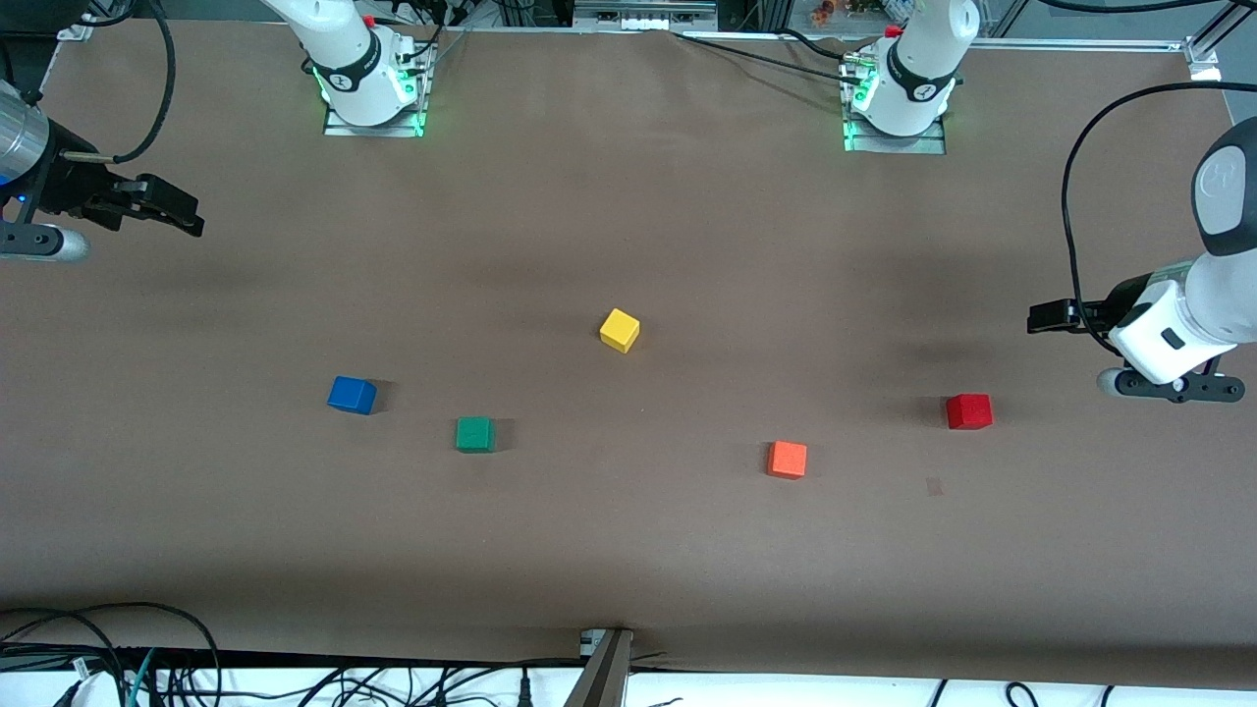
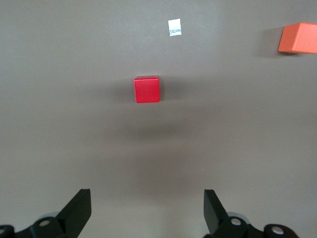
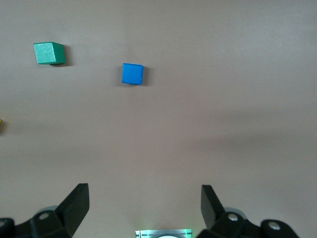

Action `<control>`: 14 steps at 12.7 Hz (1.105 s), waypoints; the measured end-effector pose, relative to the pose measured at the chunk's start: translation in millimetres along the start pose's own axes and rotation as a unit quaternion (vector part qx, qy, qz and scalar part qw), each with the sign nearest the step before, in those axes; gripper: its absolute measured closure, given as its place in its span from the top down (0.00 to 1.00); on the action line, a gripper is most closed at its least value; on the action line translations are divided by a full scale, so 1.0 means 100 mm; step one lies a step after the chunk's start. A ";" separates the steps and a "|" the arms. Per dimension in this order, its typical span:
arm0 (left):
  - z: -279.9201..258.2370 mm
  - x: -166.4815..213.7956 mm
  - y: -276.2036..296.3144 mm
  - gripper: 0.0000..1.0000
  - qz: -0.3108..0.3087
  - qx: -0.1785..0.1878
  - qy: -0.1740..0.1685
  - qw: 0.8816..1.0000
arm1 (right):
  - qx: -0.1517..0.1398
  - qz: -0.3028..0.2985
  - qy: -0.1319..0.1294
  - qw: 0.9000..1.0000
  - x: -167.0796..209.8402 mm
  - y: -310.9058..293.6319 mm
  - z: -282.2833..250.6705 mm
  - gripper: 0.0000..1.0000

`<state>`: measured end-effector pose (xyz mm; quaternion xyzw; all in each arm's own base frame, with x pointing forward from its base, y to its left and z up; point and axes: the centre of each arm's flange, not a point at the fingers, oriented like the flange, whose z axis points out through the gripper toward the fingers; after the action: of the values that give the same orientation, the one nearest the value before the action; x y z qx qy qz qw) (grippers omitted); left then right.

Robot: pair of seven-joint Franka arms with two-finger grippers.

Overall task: Pass red block to right arm, stack on blue
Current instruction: 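Move the left gripper down over the red cube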

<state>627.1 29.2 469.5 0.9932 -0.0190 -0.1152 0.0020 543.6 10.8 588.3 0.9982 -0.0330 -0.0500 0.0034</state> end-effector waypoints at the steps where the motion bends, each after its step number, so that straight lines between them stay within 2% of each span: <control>1: 0.04 0.04 -0.01 1.00 -0.004 0.000 0.004 1.000 | 0.000 0.000 0.000 1.000 0.00 0.00 0.00 1.00; 7: 1.08 0.51 -0.26 1.00 -0.048 -0.011 0.004 0.999 | 0.000 0.000 0.000 1.000 0.00 0.00 0.00 1.00; 11: 1.66 0.62 -0.23 1.00 -0.053 -0.012 0.035 0.998 | 0.000 0.000 0.000 1.000 0.00 0.00 0.00 1.00; 14: 2.07 0.71 -0.23 1.00 -0.048 -0.008 0.045 0.998 | 0.000 0.000 0.000 1.000 0.00 0.00 0.00 1.00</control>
<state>649.8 49.3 251.1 0.9971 0.0293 -0.0702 0.0051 543.6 10.6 588.2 0.9982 -0.0331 -0.0502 0.0034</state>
